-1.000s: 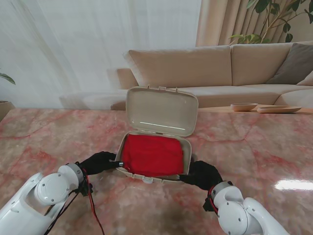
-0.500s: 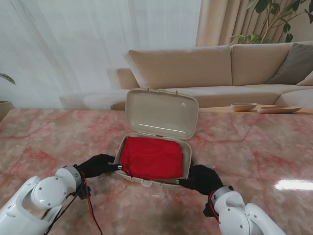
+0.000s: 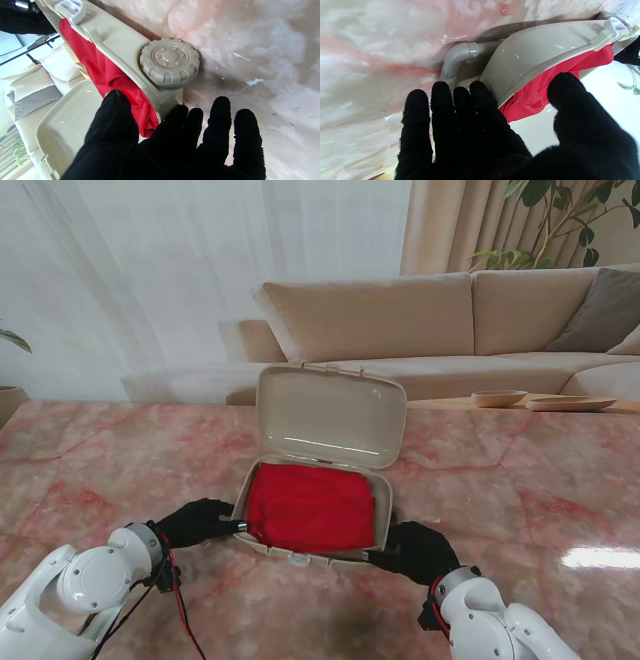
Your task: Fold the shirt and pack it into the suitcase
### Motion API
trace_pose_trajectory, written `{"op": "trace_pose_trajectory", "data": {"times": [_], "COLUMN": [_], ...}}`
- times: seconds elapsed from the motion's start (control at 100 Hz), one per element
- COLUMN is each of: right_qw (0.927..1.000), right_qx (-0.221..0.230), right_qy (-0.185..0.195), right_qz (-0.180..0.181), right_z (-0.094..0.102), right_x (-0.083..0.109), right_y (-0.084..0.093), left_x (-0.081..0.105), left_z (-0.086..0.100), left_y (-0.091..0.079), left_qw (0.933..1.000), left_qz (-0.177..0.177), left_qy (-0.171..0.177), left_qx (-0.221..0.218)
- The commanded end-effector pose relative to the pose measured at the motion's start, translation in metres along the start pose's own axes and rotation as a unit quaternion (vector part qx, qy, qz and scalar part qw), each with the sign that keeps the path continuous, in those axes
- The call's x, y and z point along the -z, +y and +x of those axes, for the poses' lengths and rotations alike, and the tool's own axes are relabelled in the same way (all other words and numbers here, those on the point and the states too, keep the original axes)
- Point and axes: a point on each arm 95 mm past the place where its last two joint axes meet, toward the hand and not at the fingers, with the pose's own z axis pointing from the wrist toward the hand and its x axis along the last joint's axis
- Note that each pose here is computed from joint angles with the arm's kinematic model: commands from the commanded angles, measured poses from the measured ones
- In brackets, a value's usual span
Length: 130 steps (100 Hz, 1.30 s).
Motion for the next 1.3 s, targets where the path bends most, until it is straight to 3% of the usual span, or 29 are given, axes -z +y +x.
{"op": "trace_pose_trajectory", "data": {"times": [0.0, 0.74, 1.09, 1.29], "right_qw": [0.9999, 0.9995, 0.9989, 0.9974], "right_qx": [-0.009, -0.007, 0.000, 0.010], "right_qy": [0.002, -0.027, -0.046, -0.051], "right_qz": [0.010, 0.017, -0.006, -0.050], "right_z": [0.005, -0.003, -0.007, -0.009], "right_x": [0.003, 0.015, 0.027, 0.028], "right_y": [-0.004, -0.006, 0.000, 0.018], "left_x": [0.001, 0.013, 0.025, 0.032], "left_z": [0.003, -0.006, -0.011, -0.013], "left_y": [0.006, -0.001, -0.008, -0.014], "left_qw": [1.0000, 0.9998, 0.9990, 0.9979], "left_qz": [-0.001, 0.003, 0.018, 0.042], "left_qy": [0.005, -0.017, -0.033, -0.043], "left_qx": [0.001, -0.012, -0.023, -0.026]}}
